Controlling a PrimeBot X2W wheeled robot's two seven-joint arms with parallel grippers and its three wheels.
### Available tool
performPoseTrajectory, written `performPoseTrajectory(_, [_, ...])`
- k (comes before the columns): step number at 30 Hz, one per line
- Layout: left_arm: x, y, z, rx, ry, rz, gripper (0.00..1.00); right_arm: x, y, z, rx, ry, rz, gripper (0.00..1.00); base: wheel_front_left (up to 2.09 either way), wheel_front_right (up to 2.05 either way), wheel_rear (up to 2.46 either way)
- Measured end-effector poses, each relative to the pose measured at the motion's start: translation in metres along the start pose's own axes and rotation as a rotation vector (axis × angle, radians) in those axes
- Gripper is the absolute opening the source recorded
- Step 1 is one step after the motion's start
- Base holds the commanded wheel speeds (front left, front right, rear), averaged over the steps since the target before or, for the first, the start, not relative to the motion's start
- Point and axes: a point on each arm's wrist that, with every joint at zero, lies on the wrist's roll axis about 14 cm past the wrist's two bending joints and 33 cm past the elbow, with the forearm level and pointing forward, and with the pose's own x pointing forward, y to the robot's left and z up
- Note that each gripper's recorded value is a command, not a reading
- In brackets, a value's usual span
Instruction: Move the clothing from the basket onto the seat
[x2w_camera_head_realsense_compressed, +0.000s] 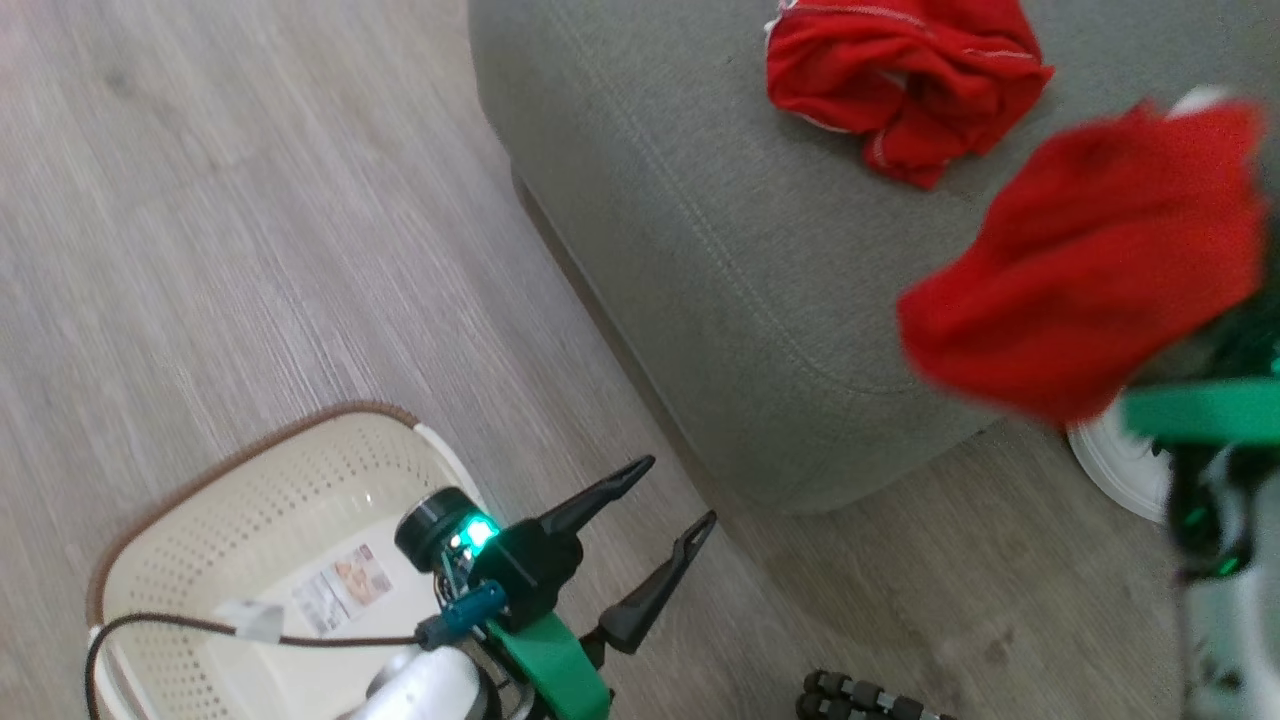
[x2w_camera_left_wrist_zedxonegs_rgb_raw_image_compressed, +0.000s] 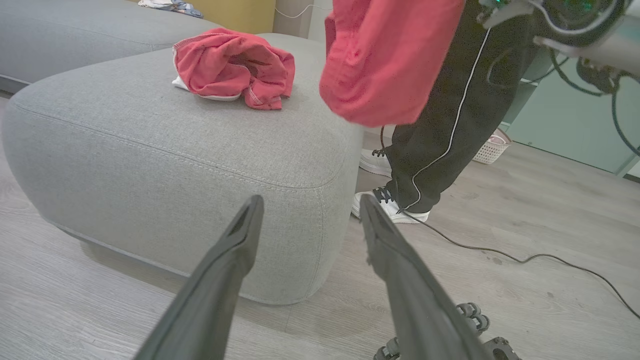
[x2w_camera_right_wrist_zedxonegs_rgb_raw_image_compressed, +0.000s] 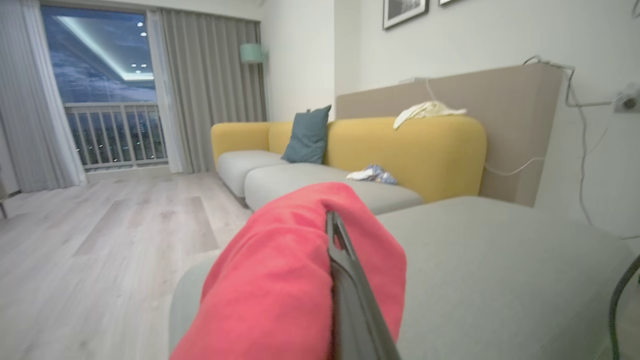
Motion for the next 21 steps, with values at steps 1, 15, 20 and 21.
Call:
performPoseTrajectory(1, [0.000,0.003,0.000,-0.002,-0.004,0.000,1.00,0.010,-0.003,0.008,-0.016,-0.027,-0.002,0.00,0.00,0.00,0.00])
performPoseTrajectory(15, [-0.019,0.053,-0.019,-0.004,0.013,0.056,1.00,0.135,0.010,0.043,-0.152,-0.180,0.055,0.00,0.00,0.00,0.00])
performPoseTrajectory(20, [-0.027,0.073,-0.024,-0.004,0.015,0.092,1.00,0.173,0.021,0.045,-0.152,-0.210,0.045,0.00,0.00,0.00,0.00])
performPoseTrajectory(21, [-0.028,0.077,-0.026,-0.006,0.015,0.099,1.00,0.179,0.023,0.043,-0.154,-0.207,0.044,0.00,0.00,0.00,0.00])
